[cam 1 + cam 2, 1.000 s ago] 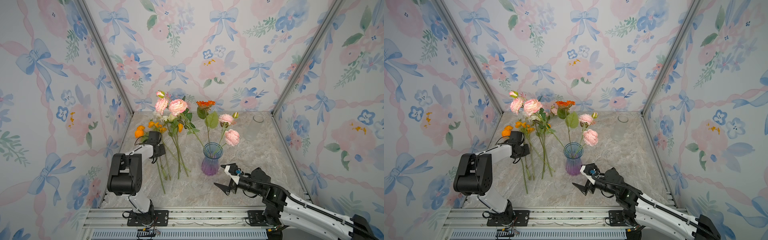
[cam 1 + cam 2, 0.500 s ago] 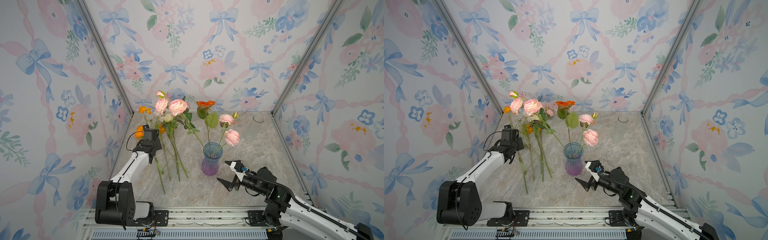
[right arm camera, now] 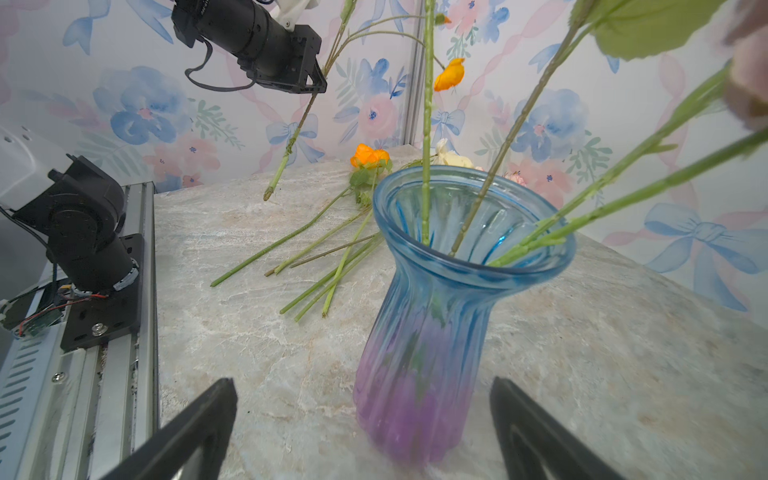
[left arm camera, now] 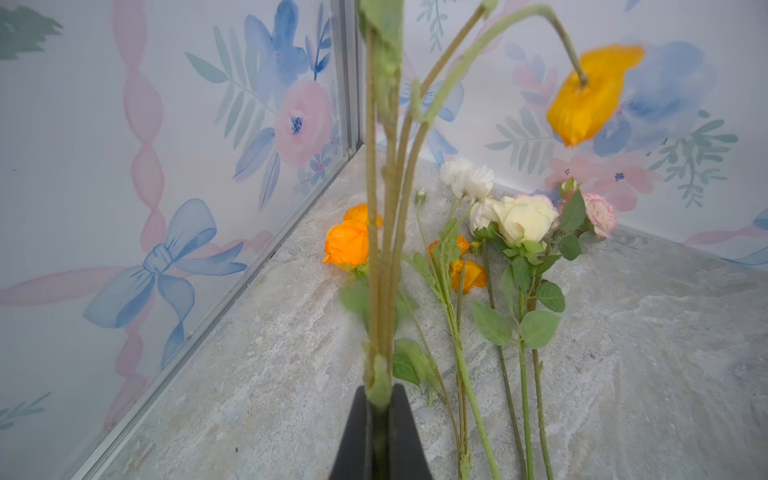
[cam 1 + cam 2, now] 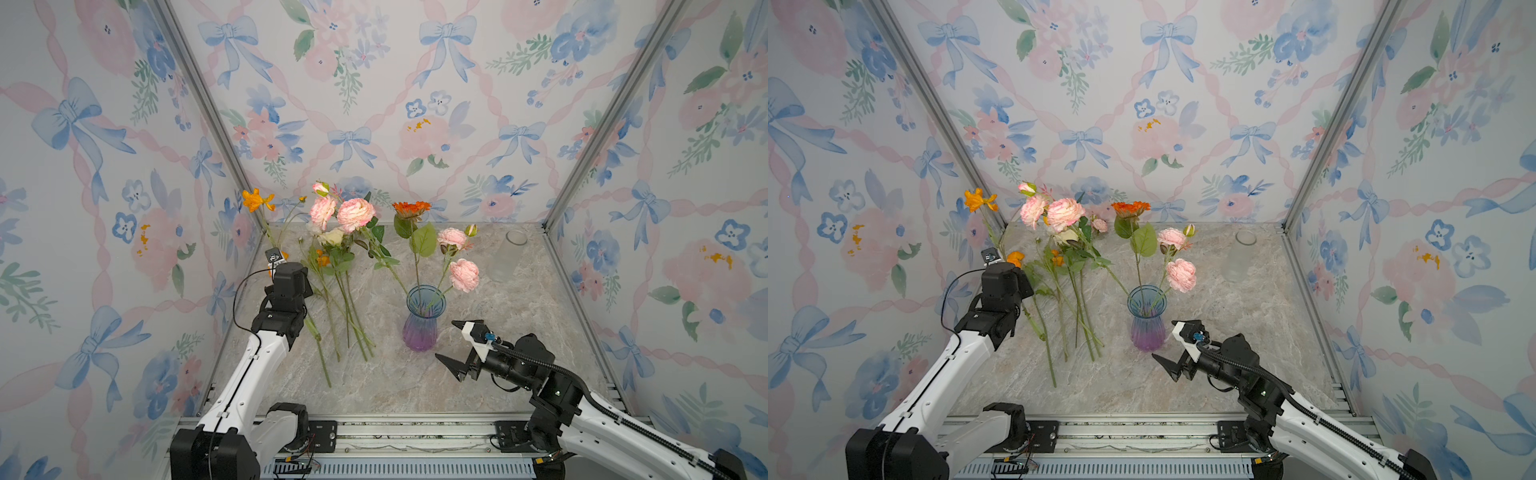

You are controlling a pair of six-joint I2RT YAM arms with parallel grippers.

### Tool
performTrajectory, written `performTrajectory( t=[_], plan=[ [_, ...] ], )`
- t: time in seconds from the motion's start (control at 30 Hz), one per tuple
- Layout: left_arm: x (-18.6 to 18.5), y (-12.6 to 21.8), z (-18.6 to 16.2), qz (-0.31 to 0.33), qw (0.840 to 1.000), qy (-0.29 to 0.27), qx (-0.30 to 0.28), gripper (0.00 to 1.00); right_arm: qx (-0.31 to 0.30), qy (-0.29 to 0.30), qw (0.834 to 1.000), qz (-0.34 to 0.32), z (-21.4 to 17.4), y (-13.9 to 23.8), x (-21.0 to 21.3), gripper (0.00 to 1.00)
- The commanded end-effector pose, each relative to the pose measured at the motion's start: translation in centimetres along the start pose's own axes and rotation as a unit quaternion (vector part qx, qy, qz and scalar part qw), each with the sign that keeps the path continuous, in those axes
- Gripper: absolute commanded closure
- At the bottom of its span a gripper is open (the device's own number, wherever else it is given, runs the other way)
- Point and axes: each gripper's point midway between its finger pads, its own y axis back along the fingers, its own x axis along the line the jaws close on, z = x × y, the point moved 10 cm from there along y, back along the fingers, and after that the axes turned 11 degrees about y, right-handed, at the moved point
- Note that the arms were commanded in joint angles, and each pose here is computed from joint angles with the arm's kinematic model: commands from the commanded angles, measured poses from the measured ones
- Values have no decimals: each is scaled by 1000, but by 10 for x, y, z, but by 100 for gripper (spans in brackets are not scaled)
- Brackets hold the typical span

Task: Arrange the flowers into the vase
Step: 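Lift the orange poppy bunch upright with the left gripper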

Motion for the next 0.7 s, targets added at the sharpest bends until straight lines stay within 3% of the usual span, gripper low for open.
performTrajectory(
  t=[0.0,0.17,0.3,0.47,0.6,0.67],
  plan=[
    [1,5,7,-2,999,12,-31,100,-1,-8,1000,2,-2,0,0,3],
    [5,13,15,-18,998,33,-55,100,-2,-8,1000,4,-1,1,0,3],
    [6,41,50,-30,991,48,-123,100,-15,-9,1000,11,1,4,1,3],
    [19,98,102,-19,968,91,-234,100,-14,-10,1000,10,0,3,1,3],
    [28,141,131,-56,946,130,-292,100,-13,-12,1000,15,0,1,2,3],
    [28,162,143,-103,933,144,-313,100,-11,-13,1000,15,0,0,1,3]
  ],
)
